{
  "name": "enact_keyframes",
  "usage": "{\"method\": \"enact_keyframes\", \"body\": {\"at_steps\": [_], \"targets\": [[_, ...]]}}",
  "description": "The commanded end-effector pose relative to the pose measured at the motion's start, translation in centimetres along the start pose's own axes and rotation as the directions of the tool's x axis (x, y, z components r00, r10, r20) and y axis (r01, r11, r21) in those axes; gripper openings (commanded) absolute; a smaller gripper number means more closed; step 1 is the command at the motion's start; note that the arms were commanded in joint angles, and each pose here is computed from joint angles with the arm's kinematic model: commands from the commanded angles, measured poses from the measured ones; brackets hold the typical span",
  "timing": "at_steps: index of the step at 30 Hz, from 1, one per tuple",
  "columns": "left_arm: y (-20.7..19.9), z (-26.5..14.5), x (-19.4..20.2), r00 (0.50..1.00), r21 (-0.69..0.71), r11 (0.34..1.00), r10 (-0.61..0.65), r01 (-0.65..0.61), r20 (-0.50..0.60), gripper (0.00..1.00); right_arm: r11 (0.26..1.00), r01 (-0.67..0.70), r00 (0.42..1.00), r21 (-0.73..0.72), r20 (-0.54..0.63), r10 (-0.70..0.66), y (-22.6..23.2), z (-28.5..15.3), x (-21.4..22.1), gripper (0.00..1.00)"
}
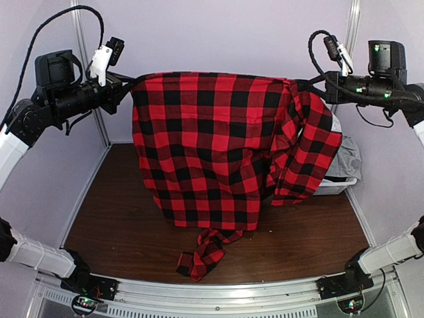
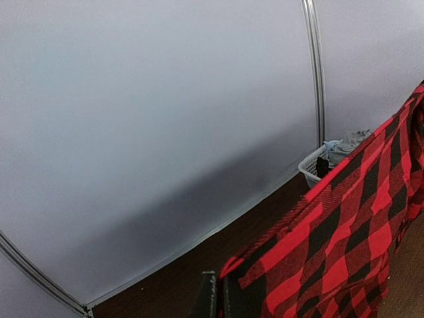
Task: Fold and stack the long sleeve shirts
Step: Flatten out the crumpled shirt at the center of the board.
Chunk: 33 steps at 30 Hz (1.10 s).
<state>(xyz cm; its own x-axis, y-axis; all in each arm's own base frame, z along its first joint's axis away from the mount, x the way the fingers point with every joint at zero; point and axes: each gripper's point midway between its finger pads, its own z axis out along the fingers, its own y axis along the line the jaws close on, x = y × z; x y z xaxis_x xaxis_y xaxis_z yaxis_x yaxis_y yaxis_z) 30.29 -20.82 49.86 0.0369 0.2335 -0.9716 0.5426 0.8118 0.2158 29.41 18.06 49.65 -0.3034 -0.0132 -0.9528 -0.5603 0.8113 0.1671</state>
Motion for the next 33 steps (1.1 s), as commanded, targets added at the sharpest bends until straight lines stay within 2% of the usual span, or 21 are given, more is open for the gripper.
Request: {"method": "enact_keyframes", "body": {"at_steps": [1, 4, 7, 13, 17, 20, 24, 28, 33], "targets": [[1.7, -6.5, -3.8, 0.988, -0.045, 0.998, -0.031, 0.038, 0.148, 0.00, 0.997, 0.009, 0.999, -0.073, -0.038, -0.011, 1.5, -2.4, 1.8, 0.00], [1.2, -8.8, -4.2, 0.986, -0.002, 0.999, -0.048, 0.049, 0.160, 0.00, 0.994, -0.006, 0.999, -0.110, -0.045, 0.001, 2.4, -3.8, 2.4, 0.00], [0.9, -10.8, -4.5, 0.983, 0.027, 0.997, -0.071, 0.068, 0.170, 0.00, 0.977, -0.024, 0.999, -0.211, -0.042, 0.016, 4.4, -5.5, 2.6, 0.00], [-0.6, -15.1, -7.0, 0.960, 0.155, 0.983, -0.137, 0.100, 0.246, 0.00, 0.930, -0.052, 0.998, -0.363, 0.017, 0.063, 7.7, -9.6, 0.9, 0.00], [-0.6, -16.6, -8.5, 0.946, 0.179, 0.978, -0.156, 0.108, 0.283, 0.00, 0.917, -0.042, 0.992, -0.397, 0.091, 0.084, 8.7, -12.6, -1.1, 0.00], [-0.1, -16.7, -9.1, 0.942, 0.157, 0.980, -0.161, 0.119, 0.294, 0.00, 0.924, -0.047, 0.990, -0.378, 0.109, 0.095, 8.4, -12.6, -1.6, 0.00], [1.4, -14.2, -8.0, 0.957, 0.062, 0.987, -0.162, 0.152, 0.240, 0.00, 0.952, -0.084, 0.994, -0.293, 0.049, 0.103, 6.6, -9.7, -0.3, 0.00], [4.9, -10.0, -4.9, 0.982, -0.182, 0.969, -0.148, 0.168, 0.115, 0.00, 0.993, -0.112, 0.994, -0.038, -0.002, 0.112, 1.6, -5.3, 1.6, 0.00], [8.3, -3.7, -0.6, 0.992, -0.436, 0.894, -0.126, 0.106, -0.018, 0.00, 0.956, -0.087, 0.993, 0.281, -0.056, 0.106, -5.2, 0.7, 4.2, 0.00]]}}
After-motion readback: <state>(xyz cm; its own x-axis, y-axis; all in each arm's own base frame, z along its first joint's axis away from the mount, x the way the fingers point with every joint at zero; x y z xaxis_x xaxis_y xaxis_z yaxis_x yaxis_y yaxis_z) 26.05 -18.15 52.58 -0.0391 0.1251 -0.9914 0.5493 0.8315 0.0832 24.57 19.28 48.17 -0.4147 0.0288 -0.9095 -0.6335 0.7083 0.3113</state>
